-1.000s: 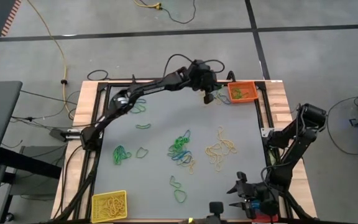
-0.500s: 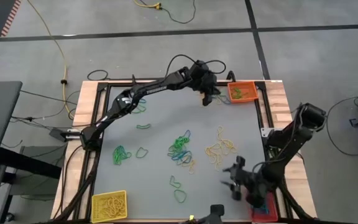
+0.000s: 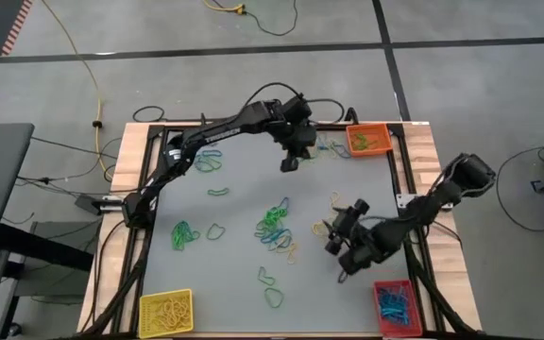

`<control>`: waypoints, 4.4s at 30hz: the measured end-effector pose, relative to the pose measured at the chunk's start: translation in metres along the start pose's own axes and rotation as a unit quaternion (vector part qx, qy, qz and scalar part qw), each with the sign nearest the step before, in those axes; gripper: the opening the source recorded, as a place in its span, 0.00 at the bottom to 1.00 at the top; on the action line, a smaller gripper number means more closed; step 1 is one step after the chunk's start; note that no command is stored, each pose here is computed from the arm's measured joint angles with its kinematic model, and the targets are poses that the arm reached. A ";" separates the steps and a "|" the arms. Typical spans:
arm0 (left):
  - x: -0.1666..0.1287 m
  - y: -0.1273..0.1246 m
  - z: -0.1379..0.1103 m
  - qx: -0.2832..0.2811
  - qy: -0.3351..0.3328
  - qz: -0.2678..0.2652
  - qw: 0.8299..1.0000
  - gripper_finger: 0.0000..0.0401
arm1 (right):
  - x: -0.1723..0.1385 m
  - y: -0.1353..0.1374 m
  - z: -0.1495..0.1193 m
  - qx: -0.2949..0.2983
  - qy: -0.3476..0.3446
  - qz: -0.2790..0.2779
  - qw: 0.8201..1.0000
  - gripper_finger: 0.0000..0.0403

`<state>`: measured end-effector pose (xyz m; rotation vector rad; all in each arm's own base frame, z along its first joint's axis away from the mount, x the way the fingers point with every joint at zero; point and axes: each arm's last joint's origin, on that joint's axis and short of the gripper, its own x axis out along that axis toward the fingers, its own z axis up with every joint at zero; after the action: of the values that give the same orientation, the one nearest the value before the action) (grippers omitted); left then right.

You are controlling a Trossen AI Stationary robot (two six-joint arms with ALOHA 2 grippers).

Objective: Sort rubber bands into baskets
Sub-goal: Put the green rubber band into the orange bin

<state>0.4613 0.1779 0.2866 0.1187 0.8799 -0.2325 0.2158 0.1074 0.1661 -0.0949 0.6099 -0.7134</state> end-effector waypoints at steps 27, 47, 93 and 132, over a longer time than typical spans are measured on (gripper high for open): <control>-0.063 -0.072 0.011 0.048 0.096 -0.061 0.992 0.00 | 0.073 -0.058 0.101 -0.101 -0.121 0.110 0.981 0.65; -0.060 -0.082 0.014 0.053 0.086 -0.100 0.990 0.00 | 0.083 -0.070 0.112 -0.087 -0.165 0.169 0.968 0.43; -0.060 -0.081 0.014 0.024 0.070 -0.120 0.990 0.00 | 0.081 -0.069 0.113 -0.105 -0.171 0.161 0.966 0.05; -0.147 -0.066 -0.001 0.018 -0.023 -0.147 0.989 0.11 | 0.079 -0.096 0.114 -0.089 -0.141 0.111 0.980 0.05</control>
<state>0.3539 0.1364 0.3995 0.0154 0.8468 -0.5243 0.2695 -0.0299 0.2482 -0.2837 0.4028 -0.4174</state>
